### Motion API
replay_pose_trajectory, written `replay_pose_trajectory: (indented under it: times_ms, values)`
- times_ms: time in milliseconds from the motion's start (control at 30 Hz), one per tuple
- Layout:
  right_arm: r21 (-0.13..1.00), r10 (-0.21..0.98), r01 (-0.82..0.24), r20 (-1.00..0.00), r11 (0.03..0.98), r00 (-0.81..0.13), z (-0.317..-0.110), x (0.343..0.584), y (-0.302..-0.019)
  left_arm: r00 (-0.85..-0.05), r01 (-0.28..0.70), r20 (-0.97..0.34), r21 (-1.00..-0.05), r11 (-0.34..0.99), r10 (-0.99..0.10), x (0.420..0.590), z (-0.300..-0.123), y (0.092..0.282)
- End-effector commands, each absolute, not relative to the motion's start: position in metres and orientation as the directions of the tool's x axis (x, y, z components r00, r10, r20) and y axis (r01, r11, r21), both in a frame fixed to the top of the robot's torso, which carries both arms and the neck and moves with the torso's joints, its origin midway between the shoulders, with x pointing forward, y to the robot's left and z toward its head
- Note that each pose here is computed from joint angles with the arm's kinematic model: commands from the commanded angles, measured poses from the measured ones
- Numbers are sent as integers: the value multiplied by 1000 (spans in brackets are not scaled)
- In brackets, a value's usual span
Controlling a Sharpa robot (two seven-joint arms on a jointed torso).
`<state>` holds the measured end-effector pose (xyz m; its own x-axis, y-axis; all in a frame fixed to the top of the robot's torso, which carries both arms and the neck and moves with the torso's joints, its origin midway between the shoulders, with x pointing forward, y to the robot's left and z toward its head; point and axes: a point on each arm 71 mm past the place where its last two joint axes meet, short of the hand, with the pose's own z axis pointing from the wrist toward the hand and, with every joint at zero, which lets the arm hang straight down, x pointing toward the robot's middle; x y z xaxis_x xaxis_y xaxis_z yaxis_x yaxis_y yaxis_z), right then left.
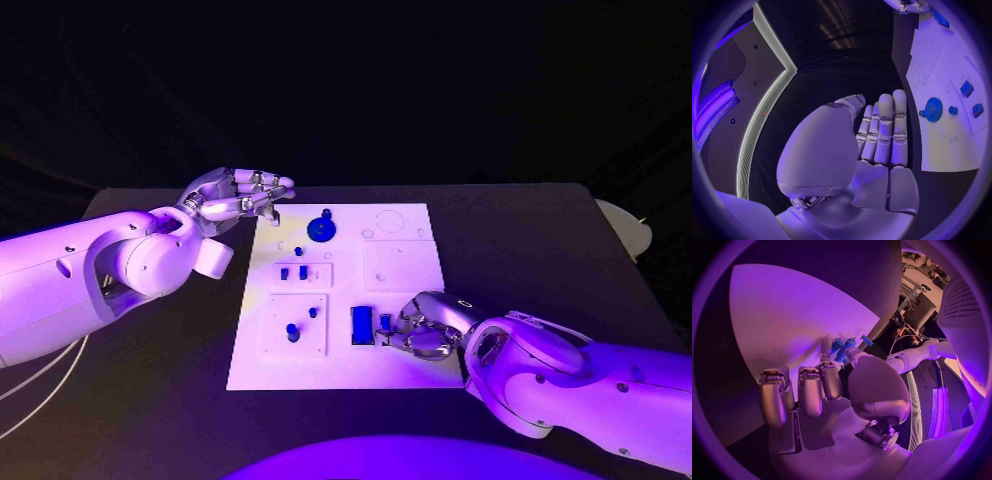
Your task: Assemble the parts on the task board
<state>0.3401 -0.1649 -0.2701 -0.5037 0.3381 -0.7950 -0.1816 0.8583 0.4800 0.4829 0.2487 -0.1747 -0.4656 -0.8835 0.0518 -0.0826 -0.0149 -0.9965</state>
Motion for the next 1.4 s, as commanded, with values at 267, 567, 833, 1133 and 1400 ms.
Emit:
replay_pose_trajectory:
  times_ms: [267,567,833,1133,1400]
  values:
    - [483,328,-213,-799,849,-503,-266,336,-170,-480,-83,62,-996,-26,-875,482,-174,247]
    - [498,340,-216,-793,840,-506,-264,335,-175,-478,-82,62,-996,-26,-876,482,-174,247]
    - [499,342,-213,-792,840,-506,-265,335,-177,-478,-82,62,-996,-25,-876,482,-174,247]
    - [486,326,-208,-792,849,-516,-269,338,-174,-479,-83,62,-996,-25,-875,482,-174,247]
    - [471,309,-208,-794,857,-524,-272,341,-171,-480,-83,62,-996,-25,-875,482,-174,247]
